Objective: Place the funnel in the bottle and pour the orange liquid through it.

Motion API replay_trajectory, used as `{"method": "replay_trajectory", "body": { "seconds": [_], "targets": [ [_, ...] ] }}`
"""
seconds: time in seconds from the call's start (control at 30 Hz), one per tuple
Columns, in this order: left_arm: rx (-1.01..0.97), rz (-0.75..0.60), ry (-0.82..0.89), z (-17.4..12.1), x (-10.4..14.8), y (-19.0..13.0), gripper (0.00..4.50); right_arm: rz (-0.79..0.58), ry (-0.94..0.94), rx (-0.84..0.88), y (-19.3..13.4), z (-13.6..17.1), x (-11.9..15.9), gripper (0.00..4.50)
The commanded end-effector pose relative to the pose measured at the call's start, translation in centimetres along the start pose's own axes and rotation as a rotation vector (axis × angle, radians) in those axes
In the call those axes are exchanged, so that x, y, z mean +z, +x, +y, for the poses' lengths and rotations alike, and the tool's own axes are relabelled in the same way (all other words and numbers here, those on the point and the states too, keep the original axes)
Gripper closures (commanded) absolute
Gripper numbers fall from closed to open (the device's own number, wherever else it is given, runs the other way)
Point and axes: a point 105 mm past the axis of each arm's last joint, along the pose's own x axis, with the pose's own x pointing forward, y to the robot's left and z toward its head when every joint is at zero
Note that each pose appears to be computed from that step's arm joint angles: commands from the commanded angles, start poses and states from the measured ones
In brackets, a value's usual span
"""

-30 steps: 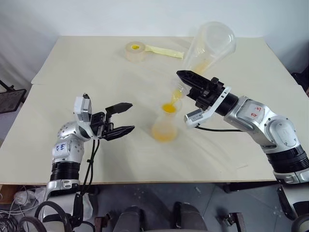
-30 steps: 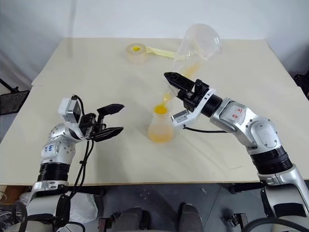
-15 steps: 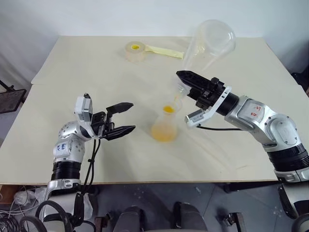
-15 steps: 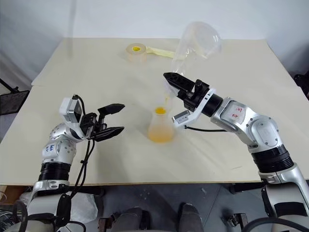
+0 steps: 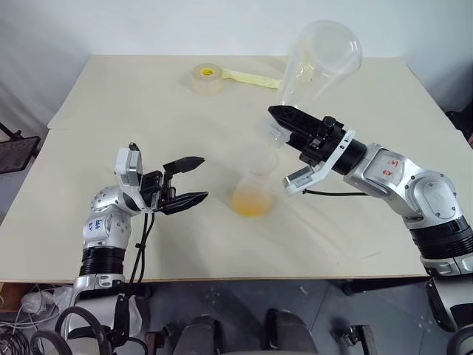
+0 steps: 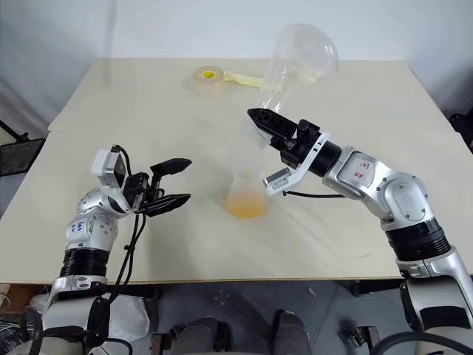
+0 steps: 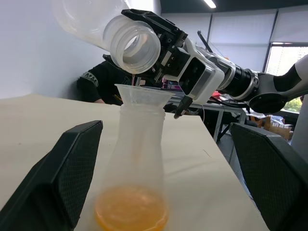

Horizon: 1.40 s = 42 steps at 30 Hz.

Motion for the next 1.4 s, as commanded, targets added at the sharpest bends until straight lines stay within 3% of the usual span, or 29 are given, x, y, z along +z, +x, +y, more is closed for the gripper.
{"method": "replay_trajectory", "body": {
  "seconds": [0.03,0.27,0.4,0.53,0.7,0.97,1.13,1.37,1.4],
  "targets": [
    [-0.018,-0.013,0.035,0.2,0.8,0.6,0.00,-0.003,-0.022,-0.049,0.2,-1.4,-0.3,2.07],
    [-0.018,-0.008,0.035,0.5,0.8,0.6,0.00,0.066,0.072,-0.064,0.0,-1.3,-0.7,2.07],
    [-0.020,-0.001,0.033,0.6,0.9,0.5,0.00,0.187,0.264,-0.116,-0.4,-1.6,-1.8,2.07],
    [-0.027,0.010,0.032,0.7,1.0,0.6,0.00,0.329,0.539,-0.155,-1.4,-1.4,-3.1,2.07],
    [-0.044,0.034,0.025,0.6,1.5,0.1,0.00,0.753,1.077,-0.353,-6.6,0.6,-8.7,2.07],
    [-0.048,0.067,0.025,0.7,1.7,-0.7,0.00,0.970,1.655,-0.529,-12.9,5.8,-9.9,2.07],
    [-0.049,0.097,0.036,0.8,1.9,-1.4,0.00,1.033,1.770,-0.589,-14.8,7.9,-9.7,2.07],
    [-0.046,0.134,0.054,1.0,1.9,-1.7,0.00,1.030,1.776,-0.585,-15.0,8.8,-9.1,2.07],
    [-0.047,0.136,0.055,1.0,2.0,-1.8,0.00,1.015,1.781,-0.570,-14.8,8.9,-8.8,1.72]
  ]
}}
